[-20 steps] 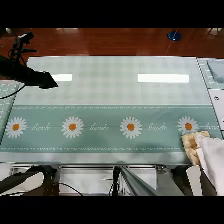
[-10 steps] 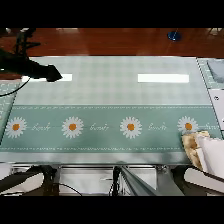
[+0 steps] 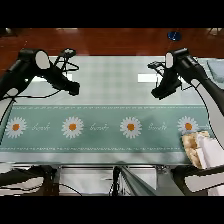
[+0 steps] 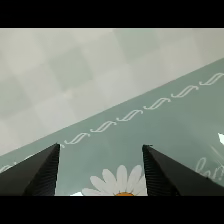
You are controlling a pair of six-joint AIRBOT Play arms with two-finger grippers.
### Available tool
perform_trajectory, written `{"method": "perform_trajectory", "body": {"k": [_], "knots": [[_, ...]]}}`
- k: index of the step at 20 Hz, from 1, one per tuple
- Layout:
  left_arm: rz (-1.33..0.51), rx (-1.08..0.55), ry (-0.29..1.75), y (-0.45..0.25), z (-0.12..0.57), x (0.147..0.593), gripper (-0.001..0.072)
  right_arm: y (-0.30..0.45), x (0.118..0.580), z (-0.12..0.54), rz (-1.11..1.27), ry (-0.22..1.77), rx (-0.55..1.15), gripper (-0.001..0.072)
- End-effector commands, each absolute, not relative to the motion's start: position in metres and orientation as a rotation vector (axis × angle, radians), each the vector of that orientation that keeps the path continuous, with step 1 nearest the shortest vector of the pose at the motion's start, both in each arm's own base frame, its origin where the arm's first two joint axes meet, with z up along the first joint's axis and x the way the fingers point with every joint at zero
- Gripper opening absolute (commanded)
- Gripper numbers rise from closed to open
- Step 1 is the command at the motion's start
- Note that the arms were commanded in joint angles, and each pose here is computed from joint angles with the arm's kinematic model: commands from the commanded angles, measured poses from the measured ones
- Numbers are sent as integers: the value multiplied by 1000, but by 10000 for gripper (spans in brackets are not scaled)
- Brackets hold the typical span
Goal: Fold the shirts.
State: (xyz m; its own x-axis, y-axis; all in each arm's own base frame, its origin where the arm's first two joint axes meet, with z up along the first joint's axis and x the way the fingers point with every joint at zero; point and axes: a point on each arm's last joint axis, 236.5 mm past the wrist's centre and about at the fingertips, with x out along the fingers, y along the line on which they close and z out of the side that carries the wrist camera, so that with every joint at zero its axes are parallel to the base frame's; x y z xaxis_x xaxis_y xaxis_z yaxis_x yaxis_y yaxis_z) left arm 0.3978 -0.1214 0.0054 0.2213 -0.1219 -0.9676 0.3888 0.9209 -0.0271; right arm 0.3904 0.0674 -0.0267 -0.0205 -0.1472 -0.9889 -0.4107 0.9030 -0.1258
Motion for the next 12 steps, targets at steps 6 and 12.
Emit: {"method": "perform_trajectory", "body": {"k": [6, 12], "knots": [[-288, 205, 1187, -127, 9, 428, 601, 81, 469, 66, 226, 1082, -147, 279], [-282, 197, 1190, -127, 4, 431, 602, 65, 460, 51, 219, 1139, -115, 281]]}}
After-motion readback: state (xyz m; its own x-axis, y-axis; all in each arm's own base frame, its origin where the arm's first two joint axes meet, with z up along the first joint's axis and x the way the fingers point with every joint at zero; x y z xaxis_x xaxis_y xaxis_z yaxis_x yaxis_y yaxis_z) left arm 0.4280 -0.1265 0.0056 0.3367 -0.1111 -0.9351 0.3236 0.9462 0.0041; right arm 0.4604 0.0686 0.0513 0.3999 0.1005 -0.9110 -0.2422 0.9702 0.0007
